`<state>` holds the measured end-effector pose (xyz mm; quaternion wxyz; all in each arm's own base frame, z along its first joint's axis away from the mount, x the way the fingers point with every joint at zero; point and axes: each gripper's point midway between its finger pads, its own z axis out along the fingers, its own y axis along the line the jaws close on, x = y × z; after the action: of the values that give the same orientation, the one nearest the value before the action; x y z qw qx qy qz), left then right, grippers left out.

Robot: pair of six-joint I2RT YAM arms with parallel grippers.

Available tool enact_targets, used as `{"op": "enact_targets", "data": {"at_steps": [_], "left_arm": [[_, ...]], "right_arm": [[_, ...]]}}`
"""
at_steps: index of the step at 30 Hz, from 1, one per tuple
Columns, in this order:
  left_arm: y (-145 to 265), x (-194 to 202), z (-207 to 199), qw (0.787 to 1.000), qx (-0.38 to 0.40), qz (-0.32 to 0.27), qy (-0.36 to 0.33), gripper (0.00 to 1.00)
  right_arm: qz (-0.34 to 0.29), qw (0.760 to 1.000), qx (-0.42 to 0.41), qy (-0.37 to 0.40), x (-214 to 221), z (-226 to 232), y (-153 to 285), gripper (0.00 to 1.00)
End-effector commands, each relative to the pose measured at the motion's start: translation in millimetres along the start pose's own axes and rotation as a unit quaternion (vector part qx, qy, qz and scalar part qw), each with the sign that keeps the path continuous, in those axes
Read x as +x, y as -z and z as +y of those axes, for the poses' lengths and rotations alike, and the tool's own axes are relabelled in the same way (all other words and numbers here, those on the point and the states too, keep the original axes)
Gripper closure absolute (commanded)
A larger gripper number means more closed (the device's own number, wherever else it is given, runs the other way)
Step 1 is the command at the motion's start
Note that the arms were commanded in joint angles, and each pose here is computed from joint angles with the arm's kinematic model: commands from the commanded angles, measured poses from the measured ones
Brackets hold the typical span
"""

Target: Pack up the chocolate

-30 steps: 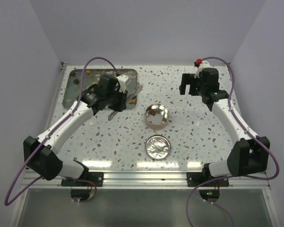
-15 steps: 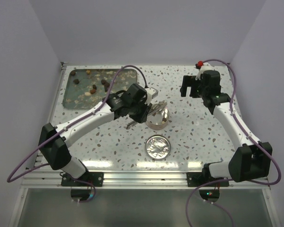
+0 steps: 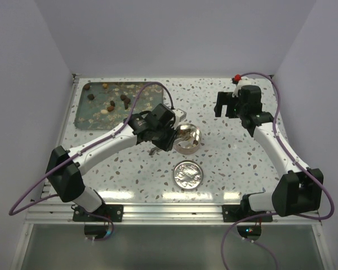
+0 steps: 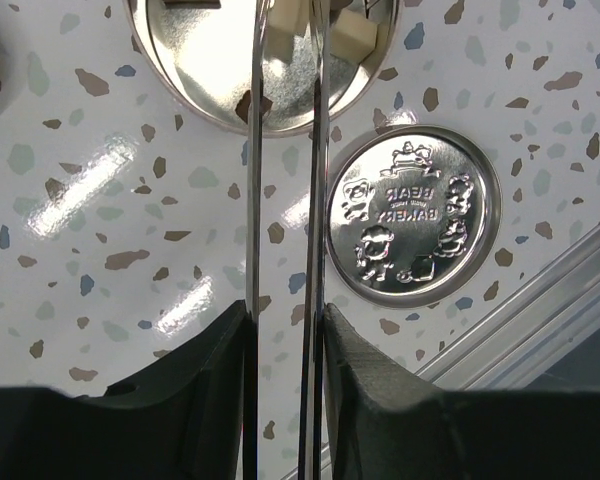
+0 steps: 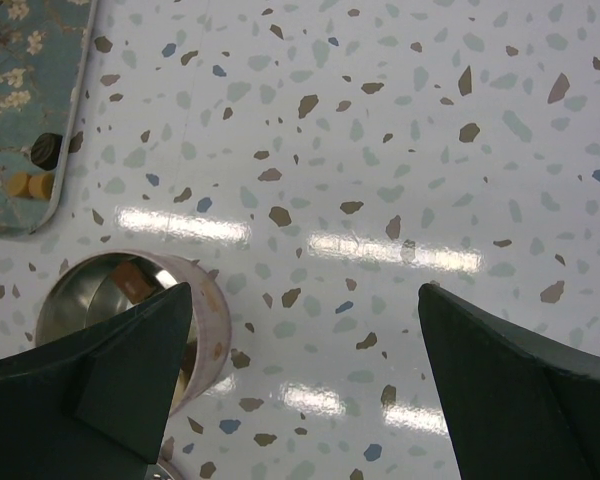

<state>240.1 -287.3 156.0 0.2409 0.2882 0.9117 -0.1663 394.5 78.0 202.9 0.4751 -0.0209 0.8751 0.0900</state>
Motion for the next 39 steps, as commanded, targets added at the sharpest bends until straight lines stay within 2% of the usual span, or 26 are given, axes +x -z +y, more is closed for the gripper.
{"op": "enact_targets", "data": {"at_steps": [1, 10, 13, 18, 19, 26, 29, 39], "left_arm": [[11, -9, -4, 1.000, 0.001, -0.024, 0.005, 0.62], [15, -15, -1, 0.999, -0.011, -0.035, 0.004, 0.61], [24, -24, 10, 0.998, -0.043, -0.048, 0.004, 0.61], [41, -34, 60, 0.993, -0.094, -0.061, 0.046, 0.61], [45, -35, 83, 0.989, -0.114, -0.065, 0.071, 0.61], [61, -11, 178, 0.968, -0.191, -0.058, 0.154, 0.60], [58, -1, 197, 0.960, -0.214, -0.053, 0.172, 0.60], [39, 28, 217, 0.944, -0.264, -0.020, 0.194, 0.58]], "right_arm": [[-0.022, 1.000, -0.004, -0.001, -10, 2, 10, 0.01], [-0.024, 1.000, -0.003, -0.001, -11, 3, 11, 0.02], [-0.024, 1.000, -0.003, 0.000, -11, 2, 11, 0.02], [-0.022, 1.000, -0.004, -0.001, -10, 3, 10, 0.02], [-0.022, 1.000, -0.004, -0.001, -10, 3, 10, 0.02], [-0.019, 1.000, -0.004, 0.001, -7, 3, 9, 0.02], [-0.020, 1.000, -0.002, 0.000, -8, 2, 9, 0.02], [-0.019, 1.000, 0.002, 0.006, -9, 0, 9, 0.02]]}}
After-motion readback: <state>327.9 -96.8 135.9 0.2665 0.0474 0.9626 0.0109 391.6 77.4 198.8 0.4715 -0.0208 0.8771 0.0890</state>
